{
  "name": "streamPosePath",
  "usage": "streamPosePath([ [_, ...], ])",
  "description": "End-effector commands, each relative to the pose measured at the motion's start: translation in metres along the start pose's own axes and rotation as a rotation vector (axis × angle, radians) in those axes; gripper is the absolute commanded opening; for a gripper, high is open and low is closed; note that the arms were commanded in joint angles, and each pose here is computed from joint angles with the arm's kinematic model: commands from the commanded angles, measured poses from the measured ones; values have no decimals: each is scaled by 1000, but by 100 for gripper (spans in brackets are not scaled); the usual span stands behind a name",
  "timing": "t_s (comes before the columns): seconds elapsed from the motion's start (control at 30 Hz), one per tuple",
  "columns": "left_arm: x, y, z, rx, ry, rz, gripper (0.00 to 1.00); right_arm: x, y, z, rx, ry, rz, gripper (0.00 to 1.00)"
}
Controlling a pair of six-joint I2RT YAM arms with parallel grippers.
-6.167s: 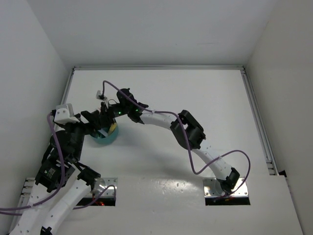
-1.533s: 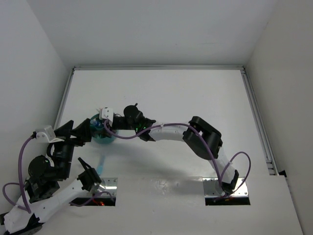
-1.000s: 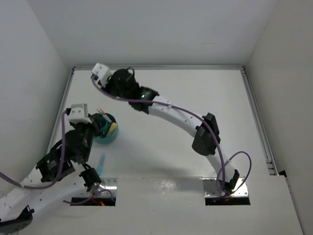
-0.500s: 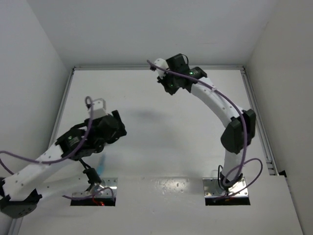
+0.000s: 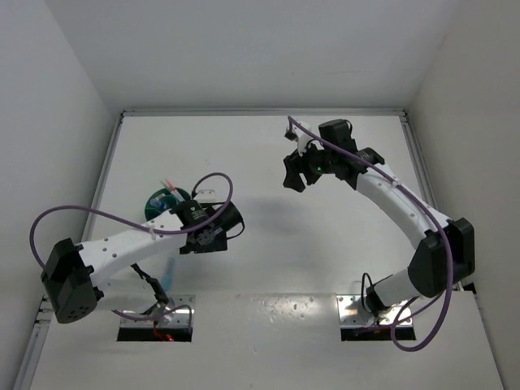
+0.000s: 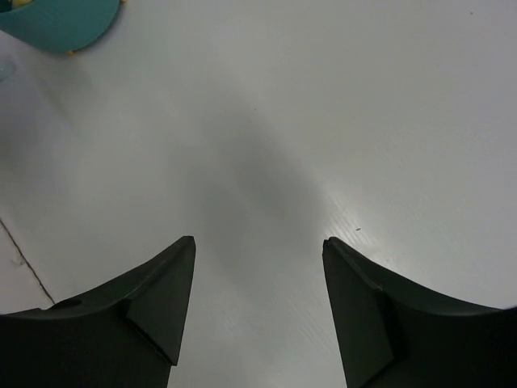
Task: Sort the stationery into containers
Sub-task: Grab a piece of stationery with the right arm
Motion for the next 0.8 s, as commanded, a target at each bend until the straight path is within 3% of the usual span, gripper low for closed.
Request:
streamPosePath([
  [0.0, 5, 19, -16, -84, 24, 64, 75, -15, 2, 20, -12, -127, 37, 65],
  [0.23, 29, 27, -34, -225, -23, -14, 73, -20, -3, 13, 7, -141, 56, 65],
  [0.47, 42, 41, -32, -355, -46, 138, 73, -25, -7, 13, 23, -157, 83, 65],
  [0.63, 46, 48, -30, -518, -124, 121, 69, -28, -11, 11, 39, -159, 96, 65],
  [0.77, 48, 54, -25, -471, -159, 103, 70, -29, -16, 9, 55, -161, 103, 65],
])
Point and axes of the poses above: each gripper's point midway between its finger pads, its own x axis out along the fingers, its own y axis along the line the jaws close on, z = x × y, the point moved 4 cm from there along -x, back along the fingers, and after that the axes turned 3 degrees about x, right-handed, at the moved point
